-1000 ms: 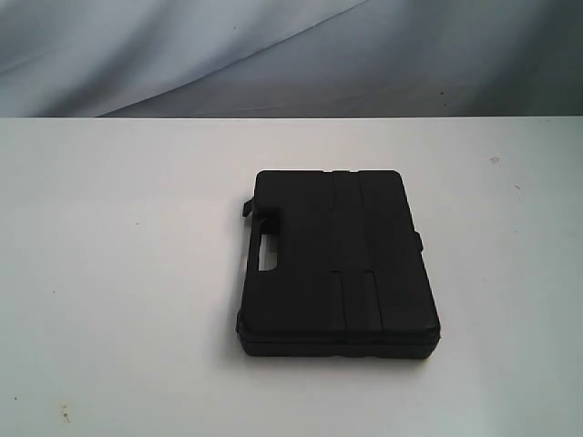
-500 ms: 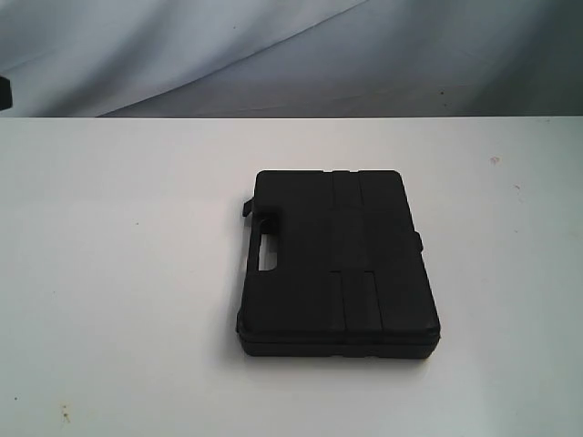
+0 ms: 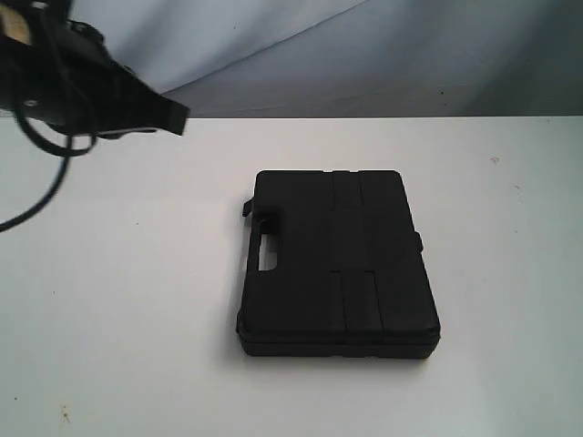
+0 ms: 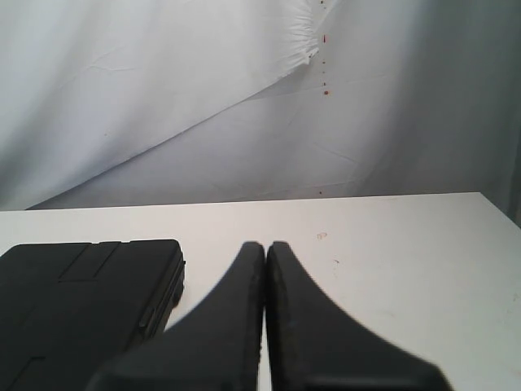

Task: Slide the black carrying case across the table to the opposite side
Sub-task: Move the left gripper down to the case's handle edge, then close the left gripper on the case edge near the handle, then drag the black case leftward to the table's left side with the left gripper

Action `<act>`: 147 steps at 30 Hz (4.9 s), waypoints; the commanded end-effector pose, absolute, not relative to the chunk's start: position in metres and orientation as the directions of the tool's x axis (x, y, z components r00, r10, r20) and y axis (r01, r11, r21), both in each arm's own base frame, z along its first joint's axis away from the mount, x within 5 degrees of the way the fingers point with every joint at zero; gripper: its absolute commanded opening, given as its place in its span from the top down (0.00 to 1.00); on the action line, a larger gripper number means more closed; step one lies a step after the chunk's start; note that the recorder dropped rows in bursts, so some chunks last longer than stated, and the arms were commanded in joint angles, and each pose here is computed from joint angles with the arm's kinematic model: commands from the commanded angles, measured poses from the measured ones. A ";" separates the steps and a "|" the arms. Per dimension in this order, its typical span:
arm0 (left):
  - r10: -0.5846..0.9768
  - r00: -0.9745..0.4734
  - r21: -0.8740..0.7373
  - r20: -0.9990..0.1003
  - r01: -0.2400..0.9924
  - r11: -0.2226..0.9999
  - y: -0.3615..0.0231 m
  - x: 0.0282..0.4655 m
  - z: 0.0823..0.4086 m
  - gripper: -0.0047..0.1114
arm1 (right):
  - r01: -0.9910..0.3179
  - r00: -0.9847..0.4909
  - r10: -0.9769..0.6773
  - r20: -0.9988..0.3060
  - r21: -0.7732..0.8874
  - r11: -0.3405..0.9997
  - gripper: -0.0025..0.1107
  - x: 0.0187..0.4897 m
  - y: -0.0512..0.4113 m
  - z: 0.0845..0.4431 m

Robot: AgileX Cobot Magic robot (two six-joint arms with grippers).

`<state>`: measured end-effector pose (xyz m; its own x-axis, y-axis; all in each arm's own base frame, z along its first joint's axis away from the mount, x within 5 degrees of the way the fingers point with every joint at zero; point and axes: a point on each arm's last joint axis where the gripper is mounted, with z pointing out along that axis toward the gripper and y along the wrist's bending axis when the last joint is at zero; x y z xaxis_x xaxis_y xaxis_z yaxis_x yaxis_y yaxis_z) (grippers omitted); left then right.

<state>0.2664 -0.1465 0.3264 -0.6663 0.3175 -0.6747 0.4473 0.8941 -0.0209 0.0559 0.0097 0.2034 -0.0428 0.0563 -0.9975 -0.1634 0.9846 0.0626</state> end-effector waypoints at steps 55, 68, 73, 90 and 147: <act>0.154 -0.975 -0.018 -0.158 0.159 0.987 -0.247 0.376 0.153 0.56 | -0.158 -0.039 0.063 -0.997 0.068 0.985 0.98 0.056 0.009 0.203; 0.161 -0.979 -0.007 -0.128 0.164 0.987 -0.251 0.380 0.116 0.57 | -0.158 -0.039 0.063 -0.997 0.068 0.985 0.98 0.056 0.009 0.203; 0.152 -0.980 -0.007 -0.131 0.154 0.988 -0.251 0.380 0.116 0.72 | -0.158 -0.039 0.063 -0.997 0.068 0.985 0.98 0.056 0.009 0.203; 0.185 -0.976 0.009 -0.111 0.185 0.983 -0.249 0.379 0.115 0.96 | -0.158 -0.039 0.063 -0.997 0.068 0.985 0.98 0.056 0.009 0.203; -0.002 -0.996 -0.005 -0.090 -0.001 1.000 -0.047 0.371 0.125 0.96 | -0.158 -0.039 0.063 -0.997 0.068 0.985 0.98 0.056 0.009 0.203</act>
<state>0.3706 -0.0512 0.1187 -0.9971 -0.0292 -0.0710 -0.0276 0.9994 -0.0231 0.0559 0.0097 0.2034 -0.0428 0.0563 -0.9975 -0.1634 0.9846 0.0626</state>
